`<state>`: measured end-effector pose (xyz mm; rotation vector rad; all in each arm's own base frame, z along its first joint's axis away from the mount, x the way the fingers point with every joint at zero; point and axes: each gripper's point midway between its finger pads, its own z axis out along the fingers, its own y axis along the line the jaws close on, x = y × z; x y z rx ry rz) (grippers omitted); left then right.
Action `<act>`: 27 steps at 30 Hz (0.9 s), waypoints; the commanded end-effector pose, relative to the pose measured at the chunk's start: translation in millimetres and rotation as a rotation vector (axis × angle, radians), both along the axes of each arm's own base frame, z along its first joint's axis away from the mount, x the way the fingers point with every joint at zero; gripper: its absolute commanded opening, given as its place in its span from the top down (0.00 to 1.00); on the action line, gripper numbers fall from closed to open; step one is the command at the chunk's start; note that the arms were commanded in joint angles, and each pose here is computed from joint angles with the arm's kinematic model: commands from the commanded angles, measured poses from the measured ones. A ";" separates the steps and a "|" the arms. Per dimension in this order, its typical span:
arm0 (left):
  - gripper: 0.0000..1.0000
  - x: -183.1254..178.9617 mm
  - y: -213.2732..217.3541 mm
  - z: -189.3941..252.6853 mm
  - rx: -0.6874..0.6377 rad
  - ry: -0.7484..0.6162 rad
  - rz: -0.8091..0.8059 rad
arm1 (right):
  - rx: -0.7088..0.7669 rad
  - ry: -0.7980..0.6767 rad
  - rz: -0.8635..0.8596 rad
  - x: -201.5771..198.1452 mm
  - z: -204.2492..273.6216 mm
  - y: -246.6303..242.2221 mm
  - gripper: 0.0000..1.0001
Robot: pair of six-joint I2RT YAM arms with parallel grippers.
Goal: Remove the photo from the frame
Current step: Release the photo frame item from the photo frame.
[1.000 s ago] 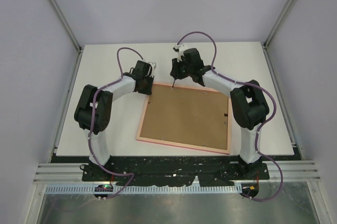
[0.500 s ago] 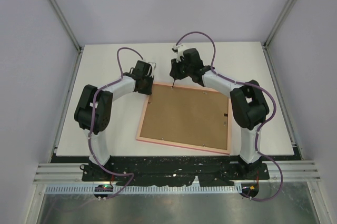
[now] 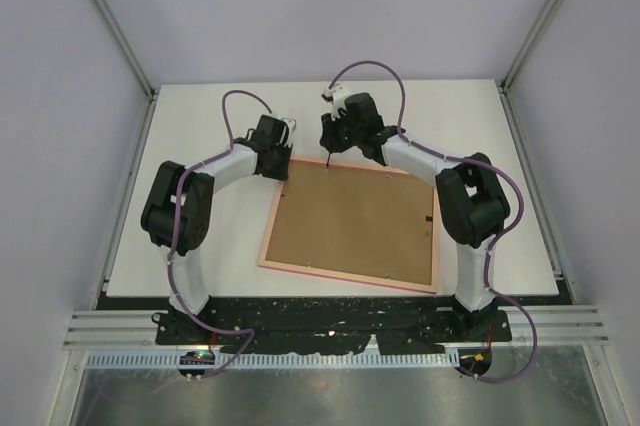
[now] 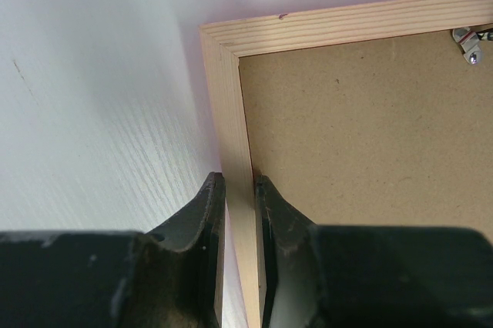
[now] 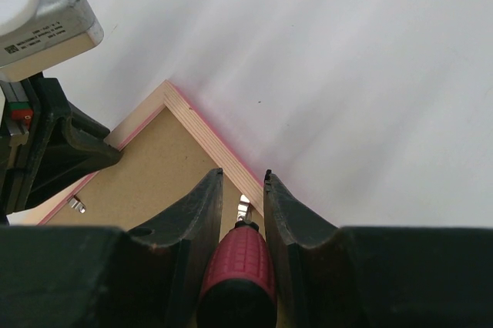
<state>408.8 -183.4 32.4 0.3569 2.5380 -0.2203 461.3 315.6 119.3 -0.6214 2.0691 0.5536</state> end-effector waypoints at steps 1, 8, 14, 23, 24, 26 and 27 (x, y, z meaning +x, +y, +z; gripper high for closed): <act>0.91 0.2 -3.8 -3.7 0.023 0.002 -0.036 | 0.020 0.034 0.069 -22.2 3.4 20.2 0.92; 0.91 -0.2 -3.9 -3.8 0.022 0.003 -0.037 | 0.003 0.014 0.013 -14.3 4.8 14.0 0.92; 0.91 0.3 -3.8 -3.3 0.023 0.002 -0.036 | 0.011 0.023 -0.016 -12.2 5.0 12.0 0.92; 0.91 0.5 -4.2 -3.2 0.021 0.001 -0.037 | 0.028 0.061 -0.058 -11.5 4.1 11.6 0.92; 0.91 0.1 -4.0 -4.0 0.022 0.003 -0.037 | 0.029 0.060 -0.058 -11.3 4.0 11.6 0.92; 0.91 -0.1 -3.9 -3.8 0.023 0.005 -0.037 | 0.034 0.066 -0.057 -11.4 4.2 12.8 0.92; 0.91 -0.2 -4.6 -3.7 0.021 0.002 -0.039 | 0.039 0.068 -0.055 -11.7 5.4 13.7 0.92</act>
